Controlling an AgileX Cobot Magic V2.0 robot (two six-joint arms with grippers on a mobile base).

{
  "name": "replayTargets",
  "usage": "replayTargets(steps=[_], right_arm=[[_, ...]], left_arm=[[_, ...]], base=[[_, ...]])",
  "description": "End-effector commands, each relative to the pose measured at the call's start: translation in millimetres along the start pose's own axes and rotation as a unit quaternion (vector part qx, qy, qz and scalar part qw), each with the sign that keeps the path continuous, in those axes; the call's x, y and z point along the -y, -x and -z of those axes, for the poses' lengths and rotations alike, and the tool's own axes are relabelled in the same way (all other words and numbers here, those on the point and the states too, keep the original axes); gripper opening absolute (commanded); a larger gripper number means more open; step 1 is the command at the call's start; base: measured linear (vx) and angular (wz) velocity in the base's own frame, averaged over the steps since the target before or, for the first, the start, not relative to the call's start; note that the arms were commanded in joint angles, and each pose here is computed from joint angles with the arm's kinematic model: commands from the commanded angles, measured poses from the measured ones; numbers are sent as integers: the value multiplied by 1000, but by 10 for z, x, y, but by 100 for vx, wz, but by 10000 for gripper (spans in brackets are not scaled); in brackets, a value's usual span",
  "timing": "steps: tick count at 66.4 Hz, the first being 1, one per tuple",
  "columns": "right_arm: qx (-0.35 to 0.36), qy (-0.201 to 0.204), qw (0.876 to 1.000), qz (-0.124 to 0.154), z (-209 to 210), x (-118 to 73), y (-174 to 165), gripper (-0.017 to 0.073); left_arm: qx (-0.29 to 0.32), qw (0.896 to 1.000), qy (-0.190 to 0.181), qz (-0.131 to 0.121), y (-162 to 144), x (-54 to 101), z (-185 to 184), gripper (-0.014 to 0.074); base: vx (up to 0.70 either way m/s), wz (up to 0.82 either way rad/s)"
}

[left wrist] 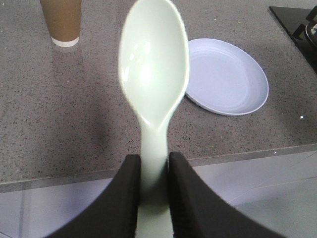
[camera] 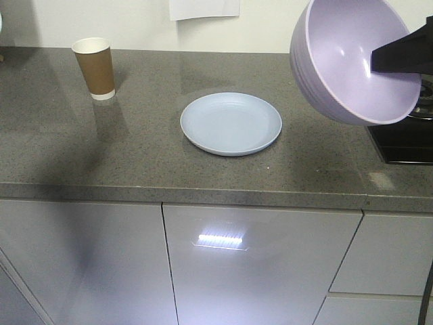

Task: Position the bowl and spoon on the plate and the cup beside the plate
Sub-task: 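Drive toward the counter with the pale blue plate and paper cup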

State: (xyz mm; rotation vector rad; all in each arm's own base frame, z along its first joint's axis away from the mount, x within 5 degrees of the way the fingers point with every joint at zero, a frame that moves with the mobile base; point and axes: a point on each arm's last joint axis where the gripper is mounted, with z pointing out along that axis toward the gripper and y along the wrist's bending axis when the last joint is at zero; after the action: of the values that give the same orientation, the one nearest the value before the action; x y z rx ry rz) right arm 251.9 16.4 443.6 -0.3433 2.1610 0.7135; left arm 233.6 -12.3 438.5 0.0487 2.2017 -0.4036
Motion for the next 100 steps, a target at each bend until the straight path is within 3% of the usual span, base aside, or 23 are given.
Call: replayTargets(steps=[1, 100], right_arm=[[45, 11, 999, 13, 125, -133, 97, -6], [42, 13, 999, 13, 125, -136, 91, -6]], left_arm=[[53, 999, -11, 1, 103, 77, 142, -8], [53, 999, -11, 1, 103, 77, 142, -8]], base=[[4, 0], [5, 0]])
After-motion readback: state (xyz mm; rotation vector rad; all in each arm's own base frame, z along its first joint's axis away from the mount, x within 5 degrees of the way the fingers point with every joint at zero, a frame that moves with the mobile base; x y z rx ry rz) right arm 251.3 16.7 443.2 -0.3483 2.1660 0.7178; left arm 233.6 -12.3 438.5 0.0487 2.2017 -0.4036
